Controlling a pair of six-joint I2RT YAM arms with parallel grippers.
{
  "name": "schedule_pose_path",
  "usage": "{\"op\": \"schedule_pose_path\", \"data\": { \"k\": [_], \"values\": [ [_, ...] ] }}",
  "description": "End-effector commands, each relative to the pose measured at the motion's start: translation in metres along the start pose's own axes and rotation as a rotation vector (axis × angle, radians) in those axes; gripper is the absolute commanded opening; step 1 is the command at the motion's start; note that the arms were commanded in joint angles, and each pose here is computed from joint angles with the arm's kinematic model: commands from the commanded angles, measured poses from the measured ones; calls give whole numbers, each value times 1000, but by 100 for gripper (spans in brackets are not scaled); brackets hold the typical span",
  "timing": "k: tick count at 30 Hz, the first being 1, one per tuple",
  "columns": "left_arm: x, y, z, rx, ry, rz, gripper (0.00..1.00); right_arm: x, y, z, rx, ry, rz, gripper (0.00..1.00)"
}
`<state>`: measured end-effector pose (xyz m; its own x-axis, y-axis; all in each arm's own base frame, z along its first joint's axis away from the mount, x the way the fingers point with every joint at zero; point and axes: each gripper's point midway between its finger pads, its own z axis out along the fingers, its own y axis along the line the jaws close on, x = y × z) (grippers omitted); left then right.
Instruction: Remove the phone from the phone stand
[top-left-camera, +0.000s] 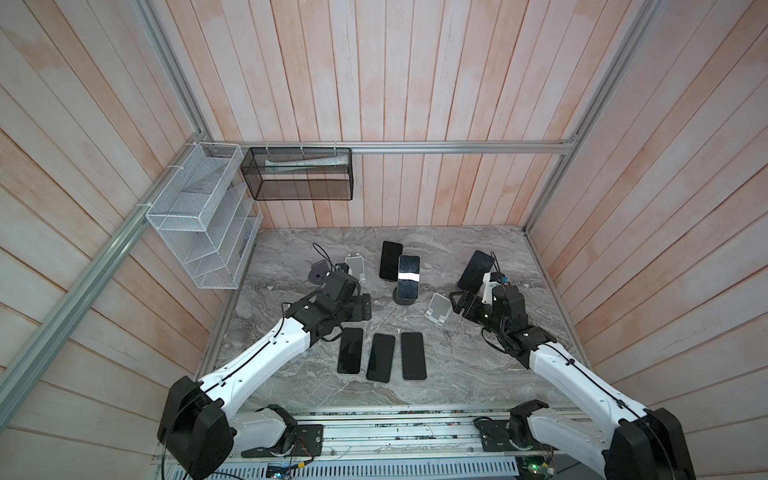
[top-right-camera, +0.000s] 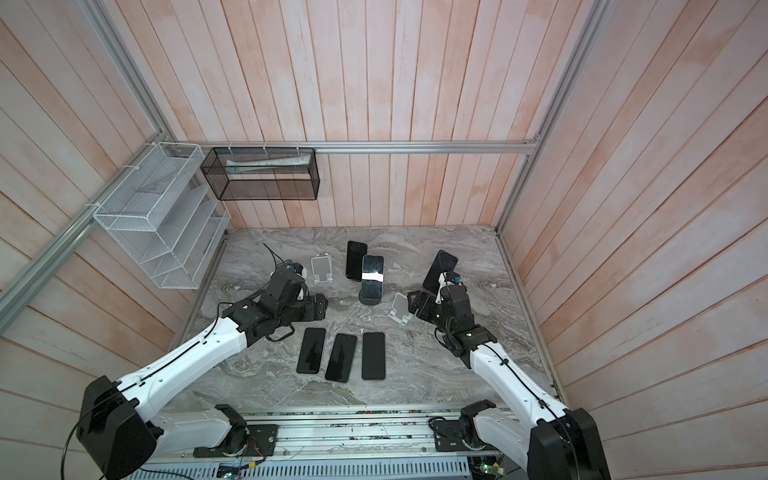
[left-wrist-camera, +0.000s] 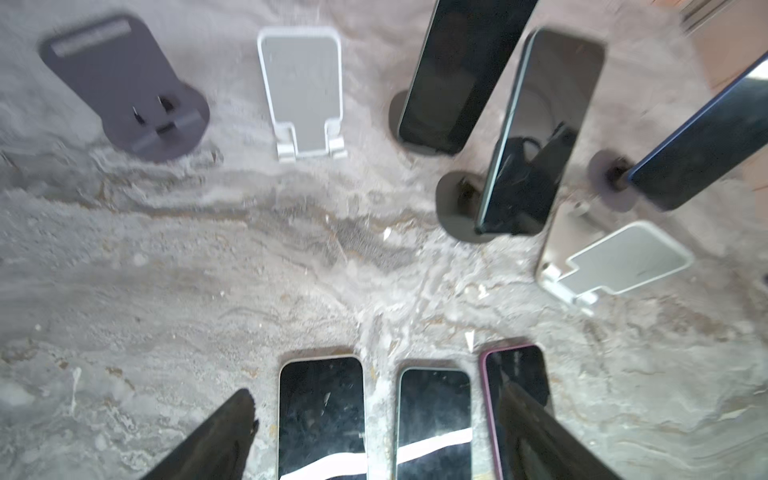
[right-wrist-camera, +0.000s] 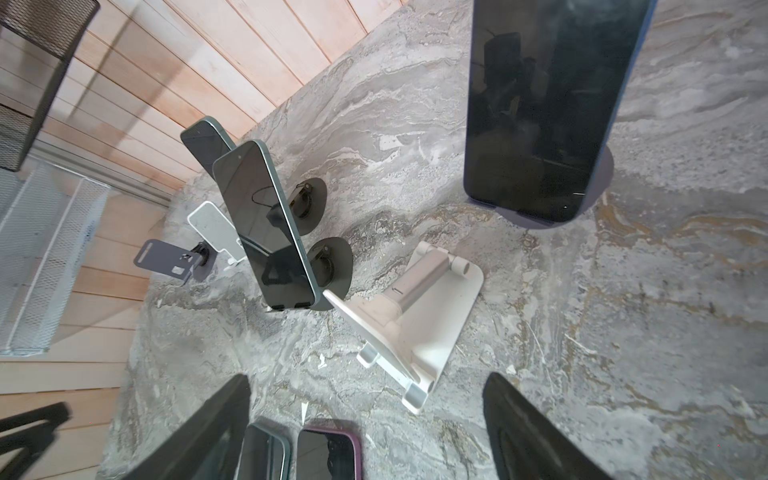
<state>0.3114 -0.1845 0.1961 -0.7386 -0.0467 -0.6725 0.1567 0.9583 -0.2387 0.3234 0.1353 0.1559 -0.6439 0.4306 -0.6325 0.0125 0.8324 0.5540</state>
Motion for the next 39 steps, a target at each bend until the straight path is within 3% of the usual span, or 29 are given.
{"op": "schedule_pose_path", "data": {
  "k": [1,6,12,20,27,39],
  "values": [
    [-43,-9,-35,25,-121,34,93,-8,-8,11,158,-29,-52,89],
    [-110,-26,-80,85,-366,14,96,-9,2,36,261,-33,-74,90],
    [-148,-37,-97,126,-540,35,100,2,0,58,379,-25,-92,90],
    [-137,-28,-70,118,-511,53,100,14,-11,71,530,-19,-141,90],
    [-125,-20,-66,132,-502,53,100,27,-17,66,584,-8,-186,85],
    [-123,-17,-61,140,-494,44,100,38,-24,36,502,31,-258,83]
  ]
}}
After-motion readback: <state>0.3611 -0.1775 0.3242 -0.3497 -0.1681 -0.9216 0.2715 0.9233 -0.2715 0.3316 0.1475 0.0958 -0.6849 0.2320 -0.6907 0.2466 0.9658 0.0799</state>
